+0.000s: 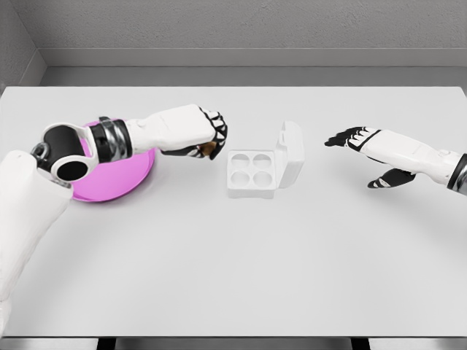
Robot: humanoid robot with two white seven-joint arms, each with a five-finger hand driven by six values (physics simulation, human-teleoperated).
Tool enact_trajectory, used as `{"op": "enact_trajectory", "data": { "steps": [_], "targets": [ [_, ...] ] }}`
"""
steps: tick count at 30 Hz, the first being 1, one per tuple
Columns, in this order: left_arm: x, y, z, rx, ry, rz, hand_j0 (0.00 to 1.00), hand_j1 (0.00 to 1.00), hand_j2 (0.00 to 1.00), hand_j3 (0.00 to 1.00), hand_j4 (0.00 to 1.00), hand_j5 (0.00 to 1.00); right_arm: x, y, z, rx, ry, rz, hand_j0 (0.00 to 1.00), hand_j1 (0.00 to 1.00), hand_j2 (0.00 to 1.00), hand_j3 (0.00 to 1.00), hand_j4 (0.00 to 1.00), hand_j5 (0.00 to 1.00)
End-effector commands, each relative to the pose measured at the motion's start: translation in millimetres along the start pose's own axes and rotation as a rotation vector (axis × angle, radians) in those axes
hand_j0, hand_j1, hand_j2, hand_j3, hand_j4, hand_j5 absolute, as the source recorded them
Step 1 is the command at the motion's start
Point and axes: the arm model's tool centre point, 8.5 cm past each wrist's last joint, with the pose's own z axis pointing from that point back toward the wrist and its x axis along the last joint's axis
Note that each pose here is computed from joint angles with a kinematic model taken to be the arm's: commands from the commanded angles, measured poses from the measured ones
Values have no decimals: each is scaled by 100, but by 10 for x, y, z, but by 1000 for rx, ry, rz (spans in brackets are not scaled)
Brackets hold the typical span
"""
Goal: Pack egg into the box and close the box lid
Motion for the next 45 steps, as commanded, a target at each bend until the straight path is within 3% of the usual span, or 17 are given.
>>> {"op": "enact_trajectory", "data": {
  "steps": [1, 19, 31, 45],
  "targets": [
    [54, 50, -37, 30, -20, 13, 25, 25, 25, 25, 25, 25, -2, -9, 4, -5, 1, -5, 100, 100, 100, 100, 100, 100],
    [280, -41, -361, 80, -90, 105, 27, 27, 27, 27, 27, 27, -1, -4, 3, -3, 0, -5, 100, 100, 100, 100, 100, 100],
    [145, -364, -576, 47, -62, 250, 27, 27, 27, 27, 27, 27, 2, -2, -2, -4, -1, -6, 100, 100, 100, 100, 100, 100],
    [119, -473, -718, 39, -58, 315, 28, 28, 28, 28, 28, 28, 8, 2, -3, -5, -4, -6, 100, 100, 100, 100, 100, 100]
  ]
}}
